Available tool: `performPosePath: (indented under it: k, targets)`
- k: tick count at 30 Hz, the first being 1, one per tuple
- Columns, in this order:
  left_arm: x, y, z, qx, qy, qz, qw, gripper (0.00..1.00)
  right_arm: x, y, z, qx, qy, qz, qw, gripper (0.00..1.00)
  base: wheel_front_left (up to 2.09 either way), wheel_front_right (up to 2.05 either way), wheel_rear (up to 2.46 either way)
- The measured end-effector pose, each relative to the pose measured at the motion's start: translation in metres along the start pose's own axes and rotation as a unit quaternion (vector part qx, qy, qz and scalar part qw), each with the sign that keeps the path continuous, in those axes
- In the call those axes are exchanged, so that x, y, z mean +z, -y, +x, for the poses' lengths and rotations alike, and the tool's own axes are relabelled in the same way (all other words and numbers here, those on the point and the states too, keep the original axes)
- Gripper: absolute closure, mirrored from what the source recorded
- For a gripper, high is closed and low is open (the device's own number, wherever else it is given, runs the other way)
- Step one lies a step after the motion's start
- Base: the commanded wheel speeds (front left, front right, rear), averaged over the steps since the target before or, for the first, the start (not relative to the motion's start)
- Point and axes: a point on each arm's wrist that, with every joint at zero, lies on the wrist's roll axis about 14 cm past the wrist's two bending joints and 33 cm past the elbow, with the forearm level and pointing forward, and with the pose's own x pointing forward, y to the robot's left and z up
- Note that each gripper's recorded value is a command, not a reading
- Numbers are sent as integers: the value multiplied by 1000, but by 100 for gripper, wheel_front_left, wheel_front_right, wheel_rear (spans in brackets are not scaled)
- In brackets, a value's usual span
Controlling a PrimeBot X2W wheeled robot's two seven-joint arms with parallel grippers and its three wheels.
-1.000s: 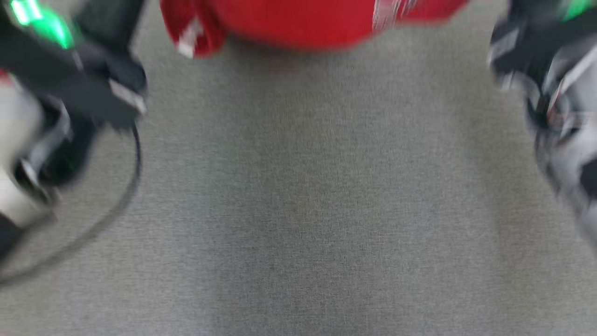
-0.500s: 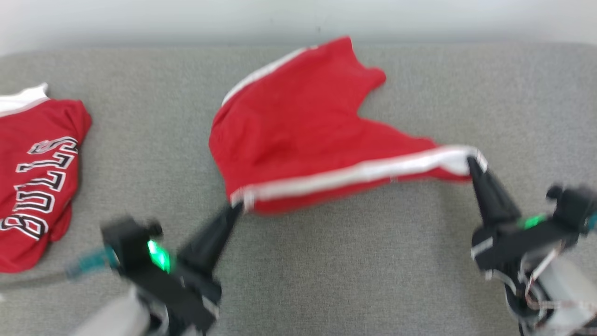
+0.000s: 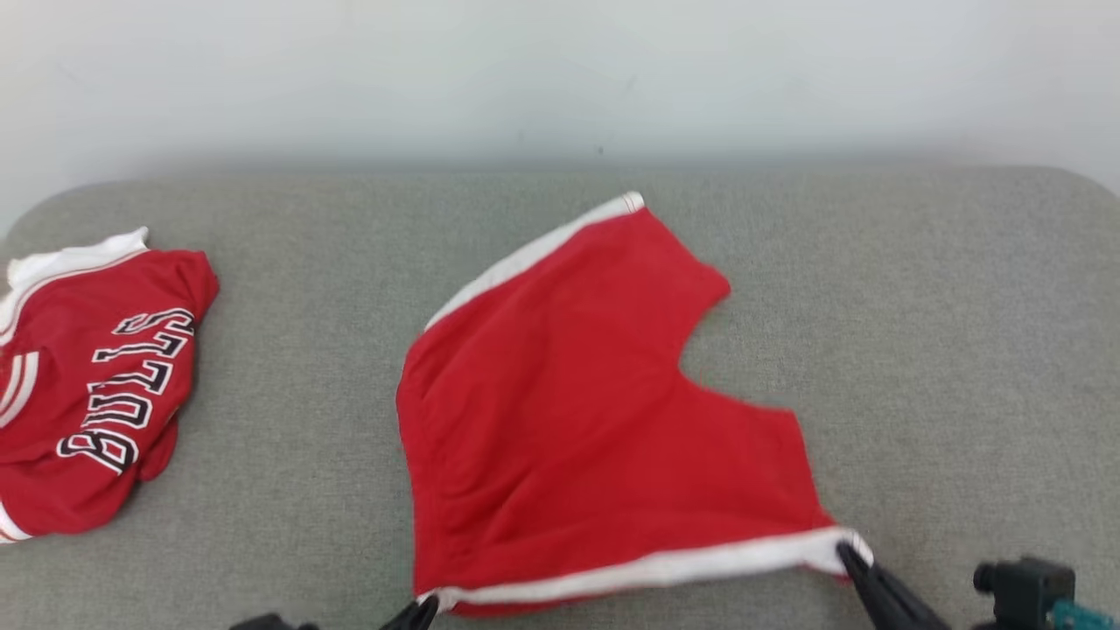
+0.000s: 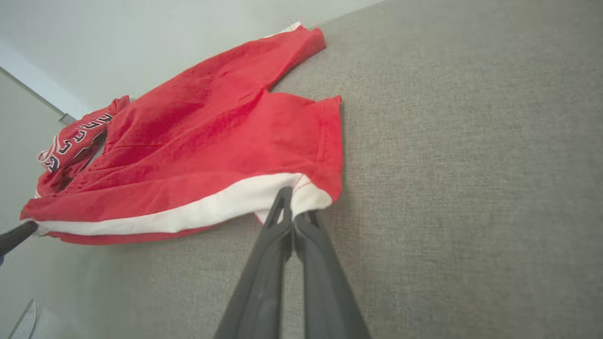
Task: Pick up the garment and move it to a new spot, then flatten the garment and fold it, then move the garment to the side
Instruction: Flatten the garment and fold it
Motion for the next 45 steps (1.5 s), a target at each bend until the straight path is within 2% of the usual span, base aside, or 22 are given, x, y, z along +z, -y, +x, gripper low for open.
performPosePath:
  k: [4, 11, 15, 20, 23, 29, 38, 45]
  targets:
    - [-9, -10, -22, 19, -15, 37, 999, 100, -24, -3, -25, 2, -47, 2, 999, 100, 0, 0, 0]
    - [-9, -31, -43, 55, -18, 51, 997, 100, -49, -16, -46, 20, -113, 20, 993, 100, 0, 0, 0]
    - [-9, -36, -47, 67, -15, 45, 997, 100, -47, -18, -48, 21, -117, 42, 992, 100, 0, 0, 0]
    - [-12, -26, -45, 62, -6, 35, 997, 100, -47, -26, -43, 33, -120, 52, 991, 100, 0, 0, 0]
    - [0, -25, -42, 66, 18, 31, 997, 100, -29, -35, -32, 49, -94, 68, 992, 100, 0, 0, 0]
    - [41, -27, -29, 62, 77, 31, 995, 100, 32, -46, -2, 91, -27, 103, 990, 100, 0, 0, 0]
    - [78, -27, -9, 41, 114, 43, 992, 100, 84, -38, 47, 115, -26, 70, 991, 100, 0, 0, 0]
    - [94, -52, 12, 59, 120, 35, 990, 100, 103, -38, 101, 123, -46, 32, 991, 100, 0, 0, 0]
